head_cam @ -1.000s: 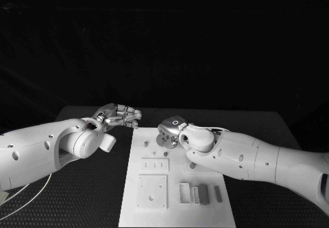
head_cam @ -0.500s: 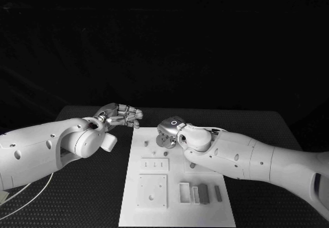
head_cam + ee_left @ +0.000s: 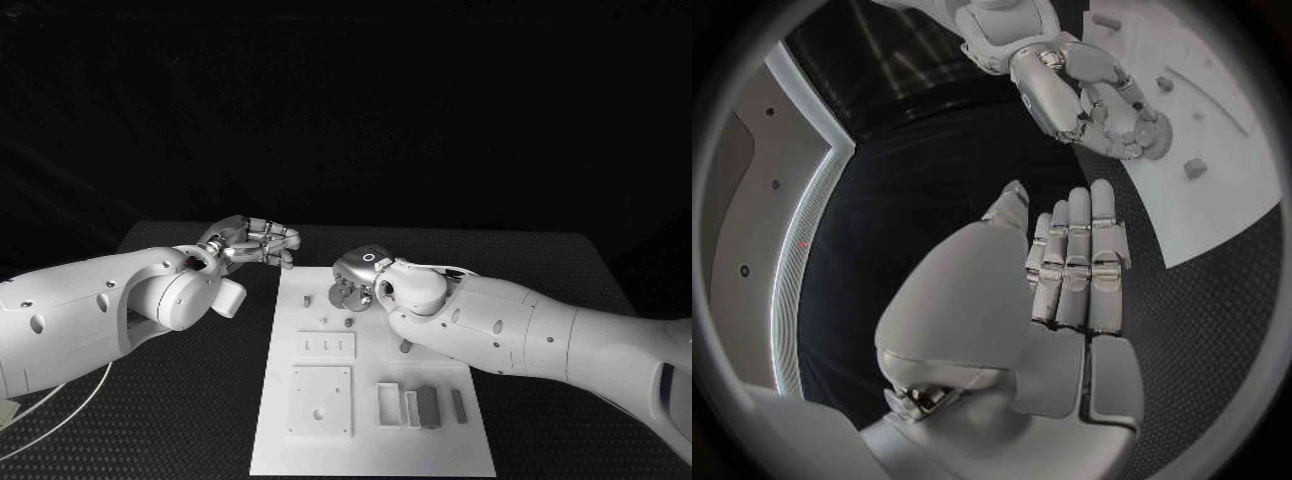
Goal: Assemble the parts on the task board
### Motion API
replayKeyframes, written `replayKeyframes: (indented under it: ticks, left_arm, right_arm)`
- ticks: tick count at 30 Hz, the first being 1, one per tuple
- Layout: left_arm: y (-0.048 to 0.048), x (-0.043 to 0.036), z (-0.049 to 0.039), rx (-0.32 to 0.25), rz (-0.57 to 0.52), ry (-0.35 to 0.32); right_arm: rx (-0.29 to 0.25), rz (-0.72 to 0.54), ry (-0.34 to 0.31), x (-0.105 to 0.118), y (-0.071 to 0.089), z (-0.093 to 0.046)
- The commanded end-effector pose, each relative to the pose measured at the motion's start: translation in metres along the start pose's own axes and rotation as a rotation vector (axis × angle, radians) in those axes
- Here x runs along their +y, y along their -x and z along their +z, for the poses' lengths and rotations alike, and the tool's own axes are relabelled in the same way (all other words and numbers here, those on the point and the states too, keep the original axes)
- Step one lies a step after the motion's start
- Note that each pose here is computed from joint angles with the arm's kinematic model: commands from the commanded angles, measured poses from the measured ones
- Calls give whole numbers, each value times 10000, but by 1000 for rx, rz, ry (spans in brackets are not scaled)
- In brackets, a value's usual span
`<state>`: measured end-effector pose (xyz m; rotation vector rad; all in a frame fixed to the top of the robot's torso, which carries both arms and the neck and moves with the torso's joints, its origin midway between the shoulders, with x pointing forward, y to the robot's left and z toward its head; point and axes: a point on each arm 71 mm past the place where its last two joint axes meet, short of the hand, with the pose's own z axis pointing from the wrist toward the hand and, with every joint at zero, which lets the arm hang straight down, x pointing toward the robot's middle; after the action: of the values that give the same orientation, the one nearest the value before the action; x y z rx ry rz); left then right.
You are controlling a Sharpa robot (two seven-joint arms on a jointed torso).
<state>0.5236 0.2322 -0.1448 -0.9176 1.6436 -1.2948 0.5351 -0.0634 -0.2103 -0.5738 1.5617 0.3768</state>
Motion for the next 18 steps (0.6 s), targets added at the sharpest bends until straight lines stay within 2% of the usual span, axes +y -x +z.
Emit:
replayKeyframes:
  ticks: [1, 13, 18]
  left_arm:
    - [-13, -23, 0, 14, -1, -11]
    - [16, -17, -17, 6, -1, -10]
    - [35, -13, -28, 1, -1, -9]
  right_arm:
    - [16, 22, -5, -35, -29, -18]
    - [-80, 53, -12, -148, 41, -180]
    - [-140, 66, -10, -233, 165, -272]
